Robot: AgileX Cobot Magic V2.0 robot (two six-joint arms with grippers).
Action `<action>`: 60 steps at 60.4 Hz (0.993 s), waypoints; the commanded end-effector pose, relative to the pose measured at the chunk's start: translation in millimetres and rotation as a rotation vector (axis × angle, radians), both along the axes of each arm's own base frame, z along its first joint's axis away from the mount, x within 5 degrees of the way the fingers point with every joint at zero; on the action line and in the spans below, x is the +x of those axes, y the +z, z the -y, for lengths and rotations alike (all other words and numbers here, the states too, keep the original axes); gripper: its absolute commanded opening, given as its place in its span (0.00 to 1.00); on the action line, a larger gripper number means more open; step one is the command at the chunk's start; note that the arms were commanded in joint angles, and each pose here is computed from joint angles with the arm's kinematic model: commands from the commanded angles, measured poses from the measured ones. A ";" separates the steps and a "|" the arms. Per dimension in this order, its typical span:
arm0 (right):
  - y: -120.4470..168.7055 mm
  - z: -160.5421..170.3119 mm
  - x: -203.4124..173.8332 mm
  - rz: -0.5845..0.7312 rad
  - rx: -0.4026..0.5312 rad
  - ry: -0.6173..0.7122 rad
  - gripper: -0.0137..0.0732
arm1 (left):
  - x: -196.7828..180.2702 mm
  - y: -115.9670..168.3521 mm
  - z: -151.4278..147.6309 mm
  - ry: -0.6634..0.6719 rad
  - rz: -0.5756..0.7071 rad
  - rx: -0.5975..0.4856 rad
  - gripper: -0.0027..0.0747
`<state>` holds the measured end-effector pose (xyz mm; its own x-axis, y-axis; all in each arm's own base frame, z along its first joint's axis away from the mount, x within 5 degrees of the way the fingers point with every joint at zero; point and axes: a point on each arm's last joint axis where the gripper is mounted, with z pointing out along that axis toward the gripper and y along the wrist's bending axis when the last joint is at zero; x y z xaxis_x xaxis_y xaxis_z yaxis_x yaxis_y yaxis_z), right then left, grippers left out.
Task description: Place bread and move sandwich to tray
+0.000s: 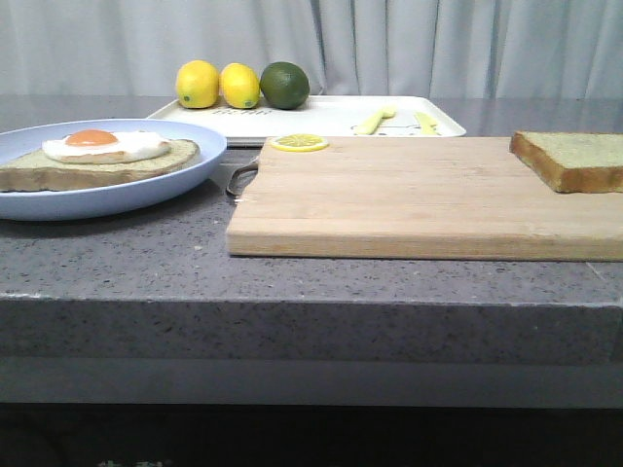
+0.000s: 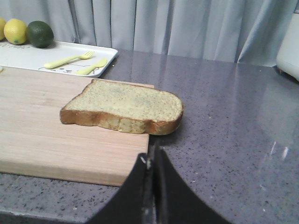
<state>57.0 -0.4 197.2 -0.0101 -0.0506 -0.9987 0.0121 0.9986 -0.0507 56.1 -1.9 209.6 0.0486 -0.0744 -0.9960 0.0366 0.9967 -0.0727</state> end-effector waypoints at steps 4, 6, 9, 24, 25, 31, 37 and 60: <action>10.4 1.2 -2.5 0.113 -0.014 -0.016 0.08 | -2.4 7.0 0.0 -0.003 0.100 -0.009 0.01; 10.4 1.2 -2.5 0.113 -0.014 -0.016 0.08 | -2.4 7.0 0.0 -0.003 0.100 -0.009 0.01; 10.4 1.2 -2.5 0.113 -0.014 -0.016 0.08 | -2.4 7.0 0.0 -0.003 0.100 -0.009 0.01; 10.4 1.2 -2.5 0.113 -0.014 -0.016 0.08 | -2.4 7.0 0.0 -0.003 0.100 -0.009 0.01; 10.4 1.2 -2.5 0.113 -0.014 -0.016 0.08 | -2.4 7.0 0.0 -0.003 0.100 -0.009 0.01; 10.4 1.2 -2.5 0.113 -0.014 -0.016 0.08 | -2.4 7.0 0.0 -0.003 0.100 -0.009 0.01; 10.6 1.2 -2.5 0.116 -0.014 -0.017 0.08 | -2.4 7.0 0.0 -0.003 0.100 -0.009 0.01; 27.4 1.2 -5.7 0.168 0.047 -0.013 0.08 | -6.7 27.6 -0.3 -0.002 0.196 -0.013 0.01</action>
